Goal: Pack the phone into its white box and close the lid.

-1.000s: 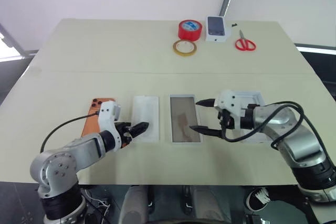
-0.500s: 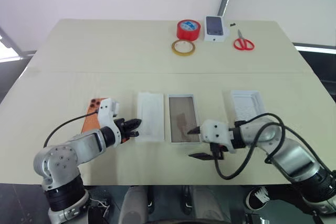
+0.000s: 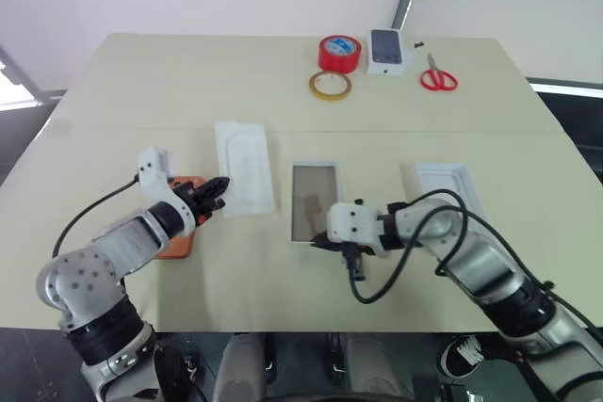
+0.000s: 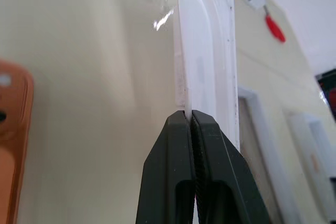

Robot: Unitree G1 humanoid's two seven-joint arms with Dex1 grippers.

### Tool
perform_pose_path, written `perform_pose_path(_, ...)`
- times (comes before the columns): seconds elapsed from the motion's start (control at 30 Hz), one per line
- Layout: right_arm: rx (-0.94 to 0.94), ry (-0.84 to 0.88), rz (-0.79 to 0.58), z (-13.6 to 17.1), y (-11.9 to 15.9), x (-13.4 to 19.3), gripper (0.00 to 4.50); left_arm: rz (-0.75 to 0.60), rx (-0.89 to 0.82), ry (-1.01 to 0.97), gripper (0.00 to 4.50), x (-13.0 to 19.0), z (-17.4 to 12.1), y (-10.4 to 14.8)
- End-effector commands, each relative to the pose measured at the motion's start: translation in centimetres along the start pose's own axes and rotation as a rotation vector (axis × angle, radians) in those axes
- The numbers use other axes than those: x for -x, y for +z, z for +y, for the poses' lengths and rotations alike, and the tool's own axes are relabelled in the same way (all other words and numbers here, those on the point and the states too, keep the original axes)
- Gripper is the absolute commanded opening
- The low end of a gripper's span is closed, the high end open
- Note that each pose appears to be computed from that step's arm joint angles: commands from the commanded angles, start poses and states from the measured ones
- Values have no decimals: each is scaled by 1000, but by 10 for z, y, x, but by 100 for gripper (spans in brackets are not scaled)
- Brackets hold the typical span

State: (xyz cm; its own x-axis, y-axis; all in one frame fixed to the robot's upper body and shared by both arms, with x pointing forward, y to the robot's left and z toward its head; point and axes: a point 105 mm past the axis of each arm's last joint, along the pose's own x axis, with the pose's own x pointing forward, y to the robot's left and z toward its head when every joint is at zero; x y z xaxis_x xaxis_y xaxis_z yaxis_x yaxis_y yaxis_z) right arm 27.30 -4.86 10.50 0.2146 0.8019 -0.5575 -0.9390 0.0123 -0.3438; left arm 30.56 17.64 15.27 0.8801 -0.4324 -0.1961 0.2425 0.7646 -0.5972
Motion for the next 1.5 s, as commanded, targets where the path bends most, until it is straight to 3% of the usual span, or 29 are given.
perform_pose_path(0.03, 55, -43, 0, -11, 10, -16, 7, -58, 20, -26, 0, 2, -5, 14)
perform_pose_path(0.2, 39, -96, -28, -22, 19, -27, 7, -52, 15, -34, 0, 2, -9, 13)
perform_pose_path(0.23, 9, -88, -64, -21, 25, -26, 31, -54, 20, -35, 0, 2, -9, 13)
perform_pose_path(0.33, -25, -70, -124, -20, 33, -16, 141, -55, 35, -35, 0, 1, -9, 13)
perform_pose_path(0.47, -37, -148, -111, -35, 20, 16, 348, -6, 37, -50, 0, -3, -13, 4)
perform_pose_path(0.7, -80, -281, -18, -60, -8, 56, 348, 151, 8, -109, 0, -25, -33, -22)
perform_pose_path(1.07, -74, -343, -14, -70, -9, 60, 348, 239, 40, -112, 0, -43, -42, -42)
perform_pose_path(1.17, -78, -361, -8, -73, -10, 62, 356, 251, 42, -120, 99, -42, -45, -46)
perform_pose_path(1.4, -115, -418, -27, -87, -7, 65, 356, 210, 50, -135, 443, -38, -47, -36)
perform_pose_path(1.43, -122, -420, -34, -88, -6, 65, 356, 205, 48, -134, 443, -37, -46, -34)
perform_pose_path(1.5, -144, -431, -50, -91, -3, 60, 302, 173, 38, -129, 450, -33, -43, -26)
